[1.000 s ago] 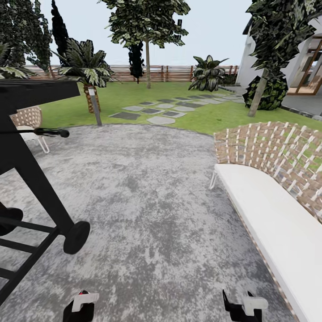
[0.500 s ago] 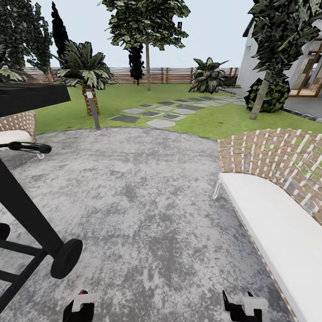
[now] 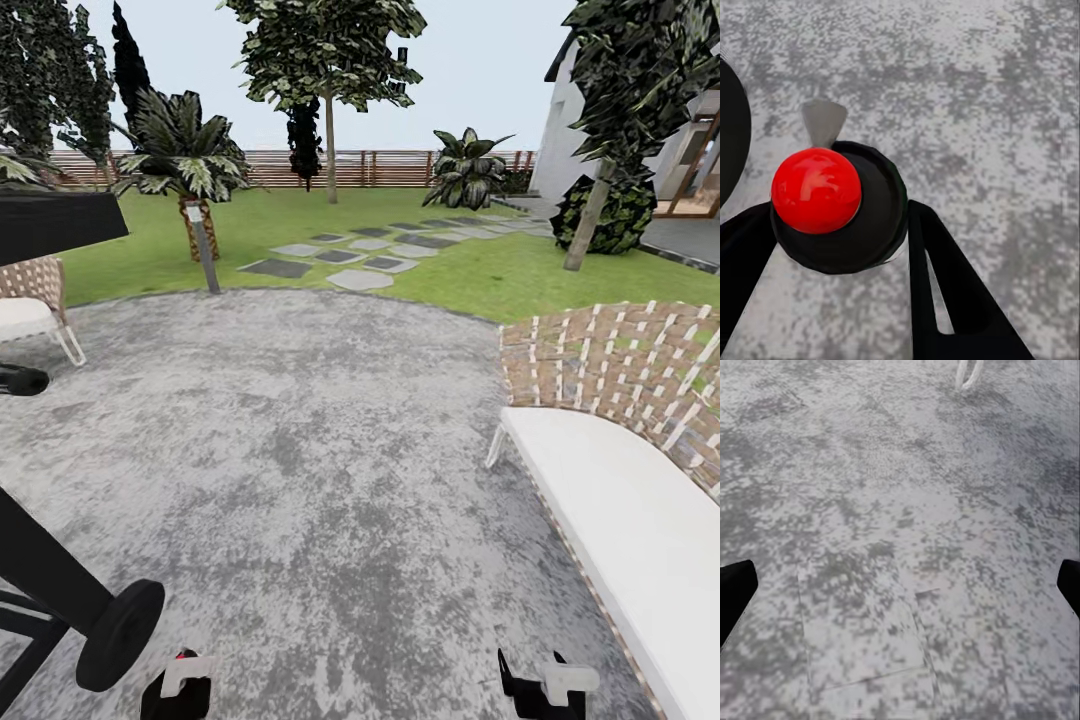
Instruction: In the garden, pick up the pesticide atomizer on the floor and spray pesticide onto both trees until each tree trunk is fully covered.
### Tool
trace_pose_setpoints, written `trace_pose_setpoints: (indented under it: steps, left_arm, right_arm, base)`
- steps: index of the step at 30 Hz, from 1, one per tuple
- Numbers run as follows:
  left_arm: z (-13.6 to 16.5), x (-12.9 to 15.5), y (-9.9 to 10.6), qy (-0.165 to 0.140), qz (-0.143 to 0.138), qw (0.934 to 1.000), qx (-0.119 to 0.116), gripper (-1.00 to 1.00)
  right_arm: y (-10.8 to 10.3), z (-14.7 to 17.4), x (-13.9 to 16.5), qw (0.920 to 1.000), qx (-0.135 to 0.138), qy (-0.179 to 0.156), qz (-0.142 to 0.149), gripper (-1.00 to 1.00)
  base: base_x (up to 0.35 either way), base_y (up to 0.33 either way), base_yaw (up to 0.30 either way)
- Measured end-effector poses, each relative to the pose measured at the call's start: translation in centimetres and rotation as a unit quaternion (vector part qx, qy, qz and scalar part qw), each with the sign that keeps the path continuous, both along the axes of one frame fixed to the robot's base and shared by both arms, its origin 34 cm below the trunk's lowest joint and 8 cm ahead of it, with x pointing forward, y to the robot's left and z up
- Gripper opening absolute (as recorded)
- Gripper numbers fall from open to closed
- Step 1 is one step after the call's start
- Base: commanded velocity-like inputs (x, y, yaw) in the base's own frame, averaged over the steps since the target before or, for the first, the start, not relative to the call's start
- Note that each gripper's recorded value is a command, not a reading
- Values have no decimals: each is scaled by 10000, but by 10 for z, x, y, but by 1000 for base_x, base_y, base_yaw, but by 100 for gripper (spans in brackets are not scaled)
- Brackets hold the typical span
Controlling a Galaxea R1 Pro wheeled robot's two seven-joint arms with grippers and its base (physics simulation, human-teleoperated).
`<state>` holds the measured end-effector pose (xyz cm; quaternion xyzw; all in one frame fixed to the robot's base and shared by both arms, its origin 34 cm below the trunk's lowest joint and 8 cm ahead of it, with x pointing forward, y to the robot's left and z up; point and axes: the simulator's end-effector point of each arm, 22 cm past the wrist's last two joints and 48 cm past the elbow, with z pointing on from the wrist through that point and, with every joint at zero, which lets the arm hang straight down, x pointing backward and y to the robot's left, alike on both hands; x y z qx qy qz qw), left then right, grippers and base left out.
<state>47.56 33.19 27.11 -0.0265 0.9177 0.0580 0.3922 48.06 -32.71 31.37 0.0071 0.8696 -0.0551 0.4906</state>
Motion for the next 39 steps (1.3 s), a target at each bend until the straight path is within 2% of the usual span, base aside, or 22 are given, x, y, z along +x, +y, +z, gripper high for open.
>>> trace_pose_setpoints:
  steps: [12, 39]
  left_arm:
    - [0, 0, 1, -2, 0, 10000, 4, -100]
    - [0, 0, 0, 1, 0, 10000, 2, -100]
  right_arm:
    - [0, 0, 0, 10000, 3, 0, 0, 100]
    - [1, 0, 0, 10000, 8, 3, -1, 100]
  base:
    - [338, 0, -100]
    - [338, 0, -4]
